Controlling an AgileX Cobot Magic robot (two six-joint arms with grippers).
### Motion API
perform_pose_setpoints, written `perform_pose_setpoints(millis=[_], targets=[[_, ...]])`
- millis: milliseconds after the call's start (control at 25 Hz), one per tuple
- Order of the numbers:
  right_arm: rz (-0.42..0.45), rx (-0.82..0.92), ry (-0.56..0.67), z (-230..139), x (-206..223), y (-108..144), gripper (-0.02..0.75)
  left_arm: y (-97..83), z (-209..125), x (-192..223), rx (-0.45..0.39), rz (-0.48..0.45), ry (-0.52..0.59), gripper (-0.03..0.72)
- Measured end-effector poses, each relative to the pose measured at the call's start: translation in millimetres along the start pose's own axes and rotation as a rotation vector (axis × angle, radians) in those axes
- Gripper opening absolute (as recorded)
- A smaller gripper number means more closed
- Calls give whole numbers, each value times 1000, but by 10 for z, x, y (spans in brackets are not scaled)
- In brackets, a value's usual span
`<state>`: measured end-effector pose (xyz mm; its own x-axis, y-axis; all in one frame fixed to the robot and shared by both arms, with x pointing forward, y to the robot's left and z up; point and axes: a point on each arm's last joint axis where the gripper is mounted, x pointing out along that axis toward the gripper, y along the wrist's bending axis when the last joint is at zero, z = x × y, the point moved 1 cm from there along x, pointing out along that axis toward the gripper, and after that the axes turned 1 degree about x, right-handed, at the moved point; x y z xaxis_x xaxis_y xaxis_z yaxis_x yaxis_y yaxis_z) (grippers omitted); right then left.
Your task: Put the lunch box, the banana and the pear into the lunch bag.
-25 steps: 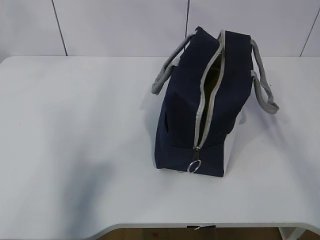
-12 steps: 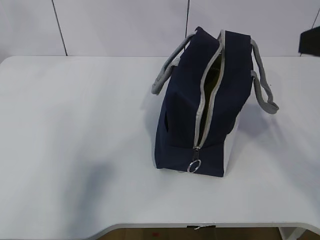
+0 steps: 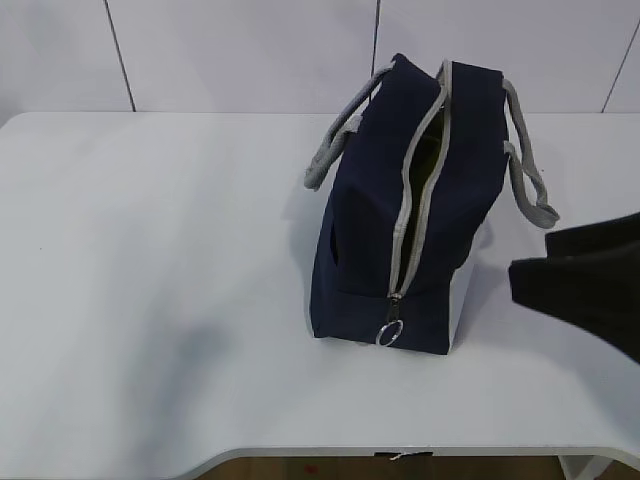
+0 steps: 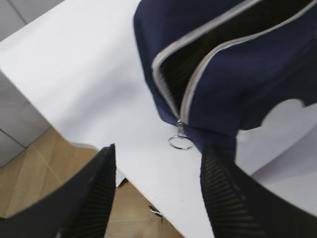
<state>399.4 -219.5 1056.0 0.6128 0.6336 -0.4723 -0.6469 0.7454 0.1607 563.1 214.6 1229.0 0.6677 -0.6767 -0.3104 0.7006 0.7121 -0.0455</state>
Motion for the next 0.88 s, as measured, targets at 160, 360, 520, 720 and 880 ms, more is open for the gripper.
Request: perform_pose_setpoints(millis=[160,360,520,720,880], targets=[[48,-38,-59,-151,109,8,438,0,1,0,-1,0,-1,467],[61,-76,-114,-176,244,-56,438,-1,2,0,-2,-1,-2,459],[66,-77,-82,-231,400,-146,438,-2,3,0,-4,-2,-3,456],[95,55,-48,-326,636,-262,438,-2,4,0,-5,-2,-4,449],[158,96,6,-471,840,-316,438,-2,4,0,-5,-2,-4,445]])
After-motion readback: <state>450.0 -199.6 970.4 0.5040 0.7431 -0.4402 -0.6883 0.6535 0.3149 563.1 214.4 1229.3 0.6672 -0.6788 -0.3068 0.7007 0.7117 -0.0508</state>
